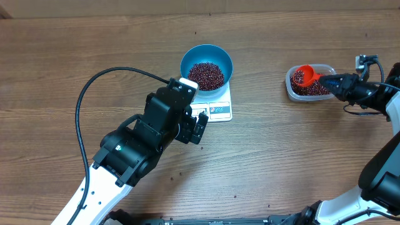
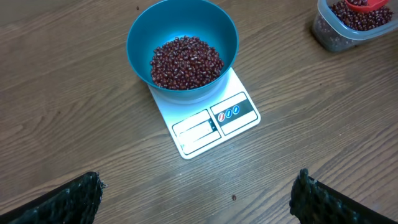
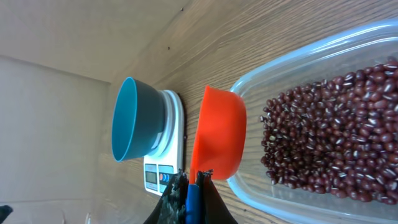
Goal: Scoop item into bowl and weigh 150g on scale
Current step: 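Lift the filled scoop up out of the tub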
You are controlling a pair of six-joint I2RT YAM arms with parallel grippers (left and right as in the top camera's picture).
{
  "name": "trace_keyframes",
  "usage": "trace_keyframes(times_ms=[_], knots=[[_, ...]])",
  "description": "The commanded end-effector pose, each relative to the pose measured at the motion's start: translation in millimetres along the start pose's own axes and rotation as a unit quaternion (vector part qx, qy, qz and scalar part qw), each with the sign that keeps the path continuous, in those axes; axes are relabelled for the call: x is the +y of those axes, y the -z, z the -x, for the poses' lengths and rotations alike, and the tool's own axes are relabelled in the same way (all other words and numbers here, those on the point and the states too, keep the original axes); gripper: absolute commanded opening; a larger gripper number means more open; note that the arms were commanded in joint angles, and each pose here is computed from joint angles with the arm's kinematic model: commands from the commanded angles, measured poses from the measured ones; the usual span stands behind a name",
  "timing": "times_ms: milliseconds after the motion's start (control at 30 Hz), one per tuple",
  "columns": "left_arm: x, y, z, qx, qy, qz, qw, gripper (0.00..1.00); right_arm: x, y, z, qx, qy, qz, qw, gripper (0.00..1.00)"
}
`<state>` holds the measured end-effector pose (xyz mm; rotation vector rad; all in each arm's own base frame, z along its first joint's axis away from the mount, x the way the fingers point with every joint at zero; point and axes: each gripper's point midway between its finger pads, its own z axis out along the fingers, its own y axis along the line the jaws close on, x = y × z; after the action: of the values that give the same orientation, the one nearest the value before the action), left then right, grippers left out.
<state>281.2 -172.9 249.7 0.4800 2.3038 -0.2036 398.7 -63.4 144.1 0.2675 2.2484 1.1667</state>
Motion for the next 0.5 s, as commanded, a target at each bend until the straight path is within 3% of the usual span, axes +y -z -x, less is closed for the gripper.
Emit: trace_keyframes(times_ms=[0,467], knots=[[2.8,6.1,4.7,-0.012,0.007,0.003,1.000,1.00,7.6,0.6,1.3,-0.003,-0.003,0.030,1.000,0.04],[2.8,6.1,4.7,-0.012,0.007,0.003,1.000,0.99,49.9,-18.5,-5.6,0.019,0.012,0.117,0.993,0.04]])
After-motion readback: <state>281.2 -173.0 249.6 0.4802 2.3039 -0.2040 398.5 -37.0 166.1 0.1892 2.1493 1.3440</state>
